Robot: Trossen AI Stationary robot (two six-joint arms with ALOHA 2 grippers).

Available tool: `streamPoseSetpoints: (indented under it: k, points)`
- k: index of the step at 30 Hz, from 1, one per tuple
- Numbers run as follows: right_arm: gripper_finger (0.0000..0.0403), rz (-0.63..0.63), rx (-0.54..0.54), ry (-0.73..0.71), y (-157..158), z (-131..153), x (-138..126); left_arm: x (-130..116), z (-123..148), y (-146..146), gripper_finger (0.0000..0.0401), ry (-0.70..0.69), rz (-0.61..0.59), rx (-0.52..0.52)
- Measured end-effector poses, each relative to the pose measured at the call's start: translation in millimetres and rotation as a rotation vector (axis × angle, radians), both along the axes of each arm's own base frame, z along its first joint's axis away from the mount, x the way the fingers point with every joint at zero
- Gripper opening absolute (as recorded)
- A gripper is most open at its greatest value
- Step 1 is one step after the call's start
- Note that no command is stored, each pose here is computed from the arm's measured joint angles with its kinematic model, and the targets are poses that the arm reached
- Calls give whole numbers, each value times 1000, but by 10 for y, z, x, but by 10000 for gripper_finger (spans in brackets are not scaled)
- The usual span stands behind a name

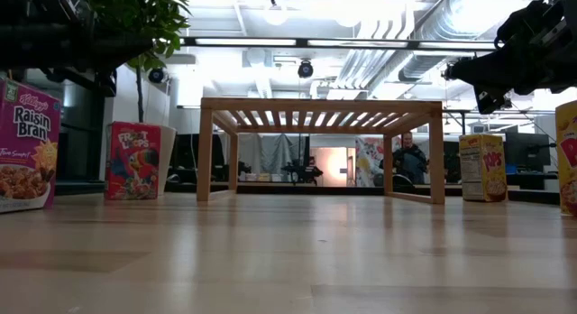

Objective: Stack cereal on shelf
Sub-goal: Put the top red cereal box on the shelf

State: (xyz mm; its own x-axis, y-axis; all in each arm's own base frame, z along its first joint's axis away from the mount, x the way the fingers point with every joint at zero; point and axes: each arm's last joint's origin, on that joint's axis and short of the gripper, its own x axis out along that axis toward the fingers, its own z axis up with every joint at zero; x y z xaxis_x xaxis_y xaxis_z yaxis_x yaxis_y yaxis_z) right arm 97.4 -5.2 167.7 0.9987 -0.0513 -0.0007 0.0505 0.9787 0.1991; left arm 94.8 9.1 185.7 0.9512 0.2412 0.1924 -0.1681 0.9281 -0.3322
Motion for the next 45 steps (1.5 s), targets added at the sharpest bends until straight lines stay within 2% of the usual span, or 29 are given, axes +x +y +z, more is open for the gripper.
streamPoseSetpoints:
  k: [4,9,11,15,23,26,29,33,40,45]
  points:
    - [0,0,0,0,0,0,0,-3,14,1,3,-15,5,-1]
    - [0,0,0,0,0,-1,0,-18,96,7,3,-103,22,-19]
    - [0,0,0,0,0,0,0,-4,122,13,6,-71,46,-7]
    - [0,1,0,0,0,0,0,47,231,30,41,118,104,5]
    - [0,0,0,0,0,0,0,69,701,75,175,645,271,25]
    - [0,0,0,0,0,-1,0,79,817,89,218,795,331,-11]
    - [0,0,0,1,0,-1,0,129,799,101,248,940,358,-67]
    - [0,0,0,0,0,-1,0,248,685,153,270,1084,377,-135]
    - [0,0,0,0,0,0,0,395,593,340,276,1186,396,-218]
    - [0,0,0,0,0,-1,0,439,613,488,276,1231,451,-216]
